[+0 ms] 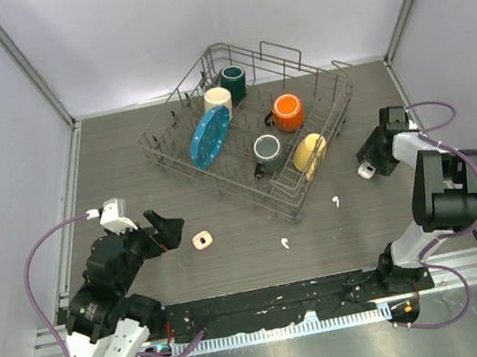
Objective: Insert the wireless bluetooth earbuds into the charging case
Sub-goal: Pick up the charging case at the center of the board.
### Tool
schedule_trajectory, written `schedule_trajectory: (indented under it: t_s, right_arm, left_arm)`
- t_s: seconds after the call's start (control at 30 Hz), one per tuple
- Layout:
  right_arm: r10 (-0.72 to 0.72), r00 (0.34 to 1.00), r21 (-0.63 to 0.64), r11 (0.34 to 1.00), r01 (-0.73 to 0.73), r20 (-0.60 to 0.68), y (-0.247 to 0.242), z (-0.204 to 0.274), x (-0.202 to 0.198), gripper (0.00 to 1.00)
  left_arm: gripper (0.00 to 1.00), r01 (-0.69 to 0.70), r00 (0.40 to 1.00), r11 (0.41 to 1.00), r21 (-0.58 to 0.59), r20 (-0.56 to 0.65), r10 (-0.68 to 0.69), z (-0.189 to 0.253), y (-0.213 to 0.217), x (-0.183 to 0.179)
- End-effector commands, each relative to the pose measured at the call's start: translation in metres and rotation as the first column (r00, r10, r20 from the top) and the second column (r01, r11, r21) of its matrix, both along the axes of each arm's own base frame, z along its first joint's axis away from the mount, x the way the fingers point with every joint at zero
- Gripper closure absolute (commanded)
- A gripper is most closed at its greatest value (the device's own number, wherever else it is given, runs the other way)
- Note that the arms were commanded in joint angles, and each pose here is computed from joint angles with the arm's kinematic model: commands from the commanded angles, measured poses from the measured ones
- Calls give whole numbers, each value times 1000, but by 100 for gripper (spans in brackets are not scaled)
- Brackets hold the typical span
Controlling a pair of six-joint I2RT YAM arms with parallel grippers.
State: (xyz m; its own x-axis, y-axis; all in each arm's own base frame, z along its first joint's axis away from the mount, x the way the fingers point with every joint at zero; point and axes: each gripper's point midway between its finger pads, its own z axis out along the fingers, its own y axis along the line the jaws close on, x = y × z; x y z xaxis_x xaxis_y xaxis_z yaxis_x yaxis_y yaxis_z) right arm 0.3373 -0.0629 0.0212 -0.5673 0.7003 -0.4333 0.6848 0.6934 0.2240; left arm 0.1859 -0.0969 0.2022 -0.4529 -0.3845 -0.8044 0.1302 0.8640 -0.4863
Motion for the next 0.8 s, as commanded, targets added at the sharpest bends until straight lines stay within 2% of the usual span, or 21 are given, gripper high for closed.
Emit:
schedule_trajectory:
  t_s: [0.0, 0.17, 0.23, 0.3, 0.33, 0.37, 0.43, 0.57, 0.77]
  right_arm:
    - [27, 982, 1, 1000, -27, -184, 6, -35, -39, 41]
    - [39, 980, 1, 999, -39, -196, 8, -37, -42, 46]
    - [44, 982, 1, 999, -45, -185, 9, -34, -41, 52]
    - [45, 984, 4, 999, -45, -172, 11, -31, -41, 67]
    - [46, 986, 13, 999, -45, -160, 13, -29, -40, 70]
    - [44, 990, 14, 999, -43, -133, 13, -21, -37, 76]
    - [39, 994, 29, 999, -36, -99, 16, -12, -34, 77]
    - [49, 998, 90, 995, -53, 46, 31, 28, -21, 95]
    - [13, 973, 160, 986, -51, 229, 47, 85, -18, 99]
  left_arm:
    - [0, 21, 999, 1000, -15, 26, -20, 7, -6, 4]
    - [0, 43, 999, 999, -19, 34, -43, 8, -9, 3]
    - [0, 43, 998, 999, -18, 39, -42, 8, -9, 4]
    - [0, 38, 999, 999, -18, 35, -37, 9, -9, 5]
    - [0, 37, 999, 999, -18, 41, -36, 12, -8, 5]
    - [0, 28, 999, 999, -21, 43, -27, 11, -7, 5]
    - [0, -24, 998, 997, -70, 49, 27, 13, -3, 8]
    - [0, -33, 993, 987, -159, 104, 50, 23, -4, 6]
    - [0, -61, 971, 945, -320, 202, 131, 44, 5, -1]
